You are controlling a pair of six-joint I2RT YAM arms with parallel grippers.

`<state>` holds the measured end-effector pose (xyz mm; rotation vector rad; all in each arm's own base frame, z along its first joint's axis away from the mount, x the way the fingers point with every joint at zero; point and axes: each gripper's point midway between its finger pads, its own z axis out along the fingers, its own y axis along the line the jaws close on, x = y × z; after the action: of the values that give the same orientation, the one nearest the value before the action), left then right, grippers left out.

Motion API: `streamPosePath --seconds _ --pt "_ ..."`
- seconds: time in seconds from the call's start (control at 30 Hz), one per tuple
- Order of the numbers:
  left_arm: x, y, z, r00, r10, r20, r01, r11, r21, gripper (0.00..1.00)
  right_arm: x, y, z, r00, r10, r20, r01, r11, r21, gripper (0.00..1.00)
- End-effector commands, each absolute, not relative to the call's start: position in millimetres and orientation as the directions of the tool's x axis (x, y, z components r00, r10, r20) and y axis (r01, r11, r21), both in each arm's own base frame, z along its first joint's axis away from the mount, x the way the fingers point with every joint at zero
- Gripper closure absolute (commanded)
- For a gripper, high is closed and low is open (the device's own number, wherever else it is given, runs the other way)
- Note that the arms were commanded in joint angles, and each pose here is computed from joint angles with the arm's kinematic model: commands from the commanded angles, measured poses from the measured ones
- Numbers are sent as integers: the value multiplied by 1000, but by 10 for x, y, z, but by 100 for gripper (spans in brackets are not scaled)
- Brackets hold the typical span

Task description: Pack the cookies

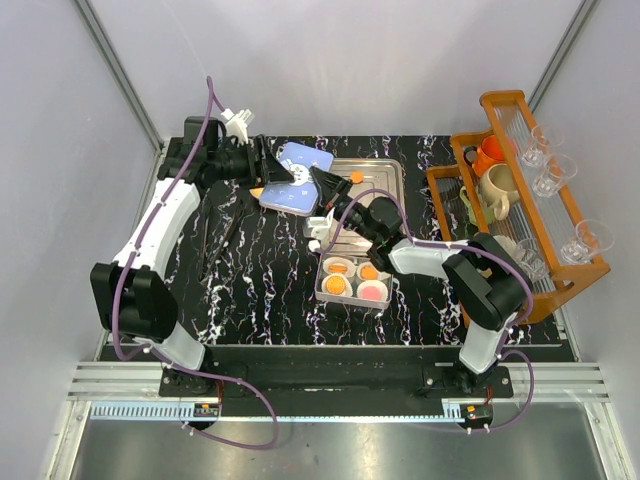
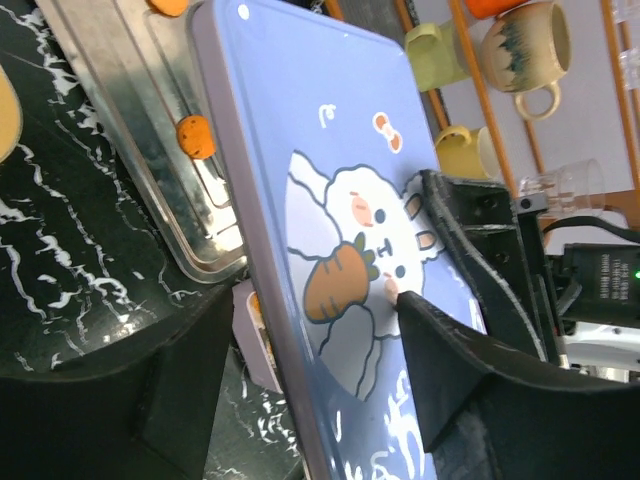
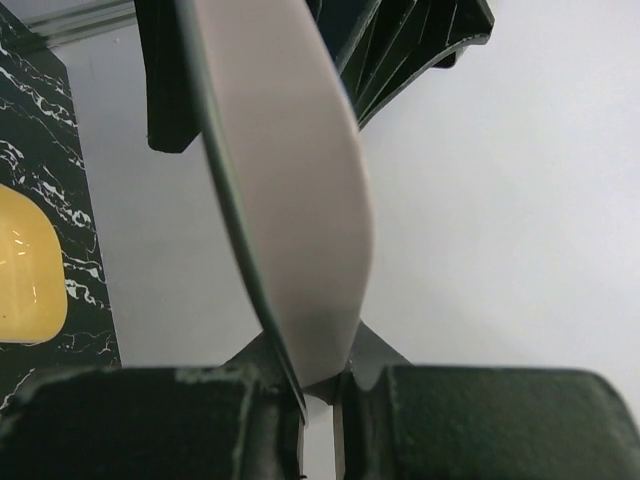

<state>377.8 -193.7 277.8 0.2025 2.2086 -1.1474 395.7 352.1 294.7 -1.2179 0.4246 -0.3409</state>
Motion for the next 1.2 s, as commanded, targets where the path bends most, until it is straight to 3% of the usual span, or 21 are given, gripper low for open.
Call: streamPosePath --seconds 0.0,0.17,0.33,0.43,0.5,0.53,0.57,0.73,0.8,1.0,1.17 --pt "3800 -2053 2990 -766 -163 -622 465 528 -711 35 3855 3479 3336 880 -471 -60 150 395 -906 99" --pt "3737 -2127 3065 -776 -167 -608 485 457 -746 53 3887 3455 3316 868 -491 -71 149 395 -906 91" --pt "3703 -2165 3098 -785 -182 -592 485 414 -770 79 3911 3442 3305 860 -505 -71 154 390 -908 85" --pt "3694 -2175 3137 -783 -186 -594 491 401 -773 92 3928 3424 3288 854 -515 -73 153 383 -911 76" --pt "3700 -2183 3171 -782 -194 -593 492 391 -777 98 3938 3417 3265 850 -521 -77 149 378 -914 58" --pt "3703 -2182 3184 -782 -197 -591 492 388 -780 100 3940 3418 3250 849 -523 -82 144 377 -915 50" --pt "3702 -2184 3203 -782 -201 -590 492 384 -782 100 3960 3397 3256 842 -532 -91 141 380 -914 32" --pt "3790 -2141 3273 -779 -233 -582 484 368 -794 100 4015 3346 3168 821 -552 -146 98 388 -916 5" --pt "3819 -2118 3301 -780 -242 -578 481 359 -800 100 4034 3316 3144 808 -565 -167 85 393 -916 0" --pt "3948 -1997 3412 -755 -257 -603 502 365 -784 100 4152 3159 2985 738 -622 -263 19 408 -913 0" --pt "3952 -1945 3243 -760 -217 -613 502 403 -765 100 4284 2930 2855 603 -654 -457 -150 469 -870 0"
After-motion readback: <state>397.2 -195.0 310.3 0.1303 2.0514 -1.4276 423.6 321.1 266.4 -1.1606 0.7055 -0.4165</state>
